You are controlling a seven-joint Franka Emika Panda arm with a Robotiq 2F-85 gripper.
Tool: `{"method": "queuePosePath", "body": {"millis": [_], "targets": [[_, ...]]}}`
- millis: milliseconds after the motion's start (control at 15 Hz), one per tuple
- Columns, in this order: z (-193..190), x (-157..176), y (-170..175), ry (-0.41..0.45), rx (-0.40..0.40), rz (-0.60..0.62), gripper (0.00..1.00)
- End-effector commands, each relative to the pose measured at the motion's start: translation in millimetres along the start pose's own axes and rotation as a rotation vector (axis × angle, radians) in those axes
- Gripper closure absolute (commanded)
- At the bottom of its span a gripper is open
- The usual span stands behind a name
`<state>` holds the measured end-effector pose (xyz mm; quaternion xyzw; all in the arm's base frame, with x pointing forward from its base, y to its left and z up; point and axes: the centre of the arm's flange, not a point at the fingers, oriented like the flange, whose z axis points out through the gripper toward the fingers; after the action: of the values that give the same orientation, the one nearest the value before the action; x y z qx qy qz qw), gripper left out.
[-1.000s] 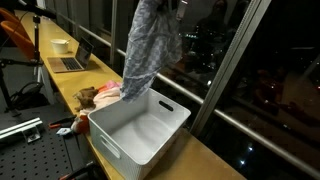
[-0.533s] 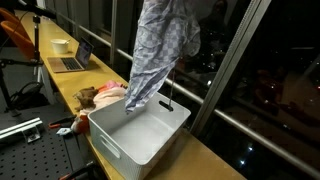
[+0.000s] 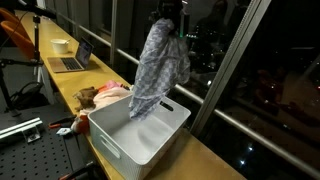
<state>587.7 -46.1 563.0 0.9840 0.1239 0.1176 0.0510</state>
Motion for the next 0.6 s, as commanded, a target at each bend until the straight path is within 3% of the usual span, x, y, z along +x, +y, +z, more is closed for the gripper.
{"method": "queuePosePath", "body": {"millis": [0, 67, 200, 533], "targets": [[23.4, -2.3, -4.2, -0.029, 0.001, -0.009, 1.00], [30.9, -1.0, -6.7, -0.044, 0.006, -0.011, 0.75], [43.3, 0.9, -9.5, -0.071, 0.011, -0.017, 0.68], [52.2, 3.3, -29.0, -0.092, 0.003, -0.037, 0.31]]}}
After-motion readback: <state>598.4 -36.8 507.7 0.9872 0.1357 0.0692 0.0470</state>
